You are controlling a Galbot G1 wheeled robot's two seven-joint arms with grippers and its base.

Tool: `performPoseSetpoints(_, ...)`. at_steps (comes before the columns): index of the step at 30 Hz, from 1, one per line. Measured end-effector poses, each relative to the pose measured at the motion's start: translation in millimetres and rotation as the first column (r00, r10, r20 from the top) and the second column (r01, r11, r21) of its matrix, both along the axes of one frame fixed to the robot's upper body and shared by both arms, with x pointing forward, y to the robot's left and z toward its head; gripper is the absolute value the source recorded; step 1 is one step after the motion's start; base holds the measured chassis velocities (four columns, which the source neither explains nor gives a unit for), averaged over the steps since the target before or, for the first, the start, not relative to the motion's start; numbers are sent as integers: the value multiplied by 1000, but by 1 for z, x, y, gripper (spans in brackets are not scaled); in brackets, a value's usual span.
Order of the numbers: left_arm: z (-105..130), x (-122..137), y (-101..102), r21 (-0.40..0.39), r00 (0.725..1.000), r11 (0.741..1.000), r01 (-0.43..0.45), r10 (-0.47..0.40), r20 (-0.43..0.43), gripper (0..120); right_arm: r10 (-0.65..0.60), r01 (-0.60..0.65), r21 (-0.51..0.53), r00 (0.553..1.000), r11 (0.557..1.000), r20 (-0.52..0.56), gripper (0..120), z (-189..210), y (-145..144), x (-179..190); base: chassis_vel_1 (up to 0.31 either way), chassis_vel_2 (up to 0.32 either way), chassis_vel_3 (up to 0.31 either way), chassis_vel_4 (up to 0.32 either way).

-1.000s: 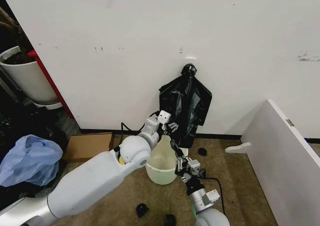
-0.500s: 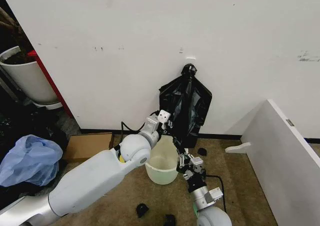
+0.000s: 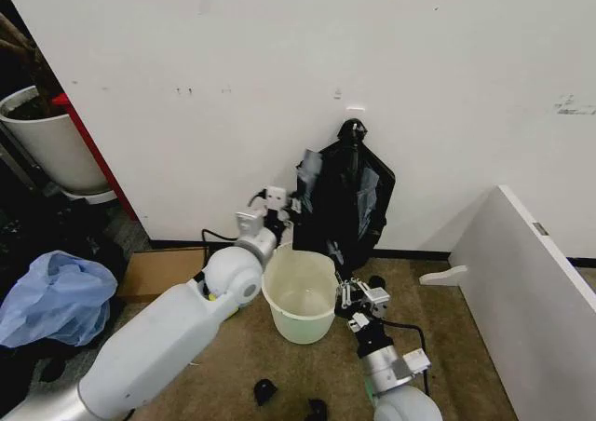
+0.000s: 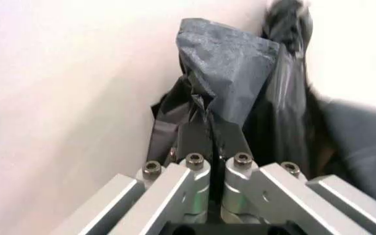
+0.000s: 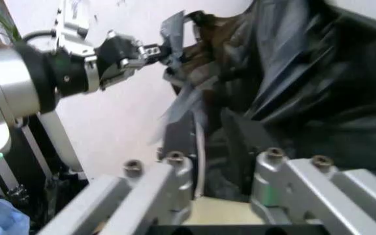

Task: Place the garbage bag over the trash bin.

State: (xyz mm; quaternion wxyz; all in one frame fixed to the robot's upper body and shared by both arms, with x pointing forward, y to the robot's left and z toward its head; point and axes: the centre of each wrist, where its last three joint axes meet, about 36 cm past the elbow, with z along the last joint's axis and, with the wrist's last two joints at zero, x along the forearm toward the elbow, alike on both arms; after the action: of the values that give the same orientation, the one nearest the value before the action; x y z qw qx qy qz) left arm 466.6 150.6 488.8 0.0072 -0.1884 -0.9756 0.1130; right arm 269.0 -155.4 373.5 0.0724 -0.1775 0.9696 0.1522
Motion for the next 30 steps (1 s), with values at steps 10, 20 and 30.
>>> performPoseSetpoints(10, -11, -13, 6, -31, 999, 999, -24, 23, -22, 0, -30, 35, 122, 999, 992, -38, 52, 35, -22, 8, 0, 0, 0, 0)
performPoseSetpoints(20, -13, -15, 1, -29, 999, 1000, -10, 10, -30, 0, -16, 37, 154, 990, 987, -138, 90, 22, -28, 77, 0, 0, 0, 0)
performPoseSetpoints(30, -14, -19, -3, -28, 999, 1000, -4, 3, -35, 0, -103, 139, 159, 971, 977, -216, 85, 22, -20, 121, 0, 0, 0, 0)
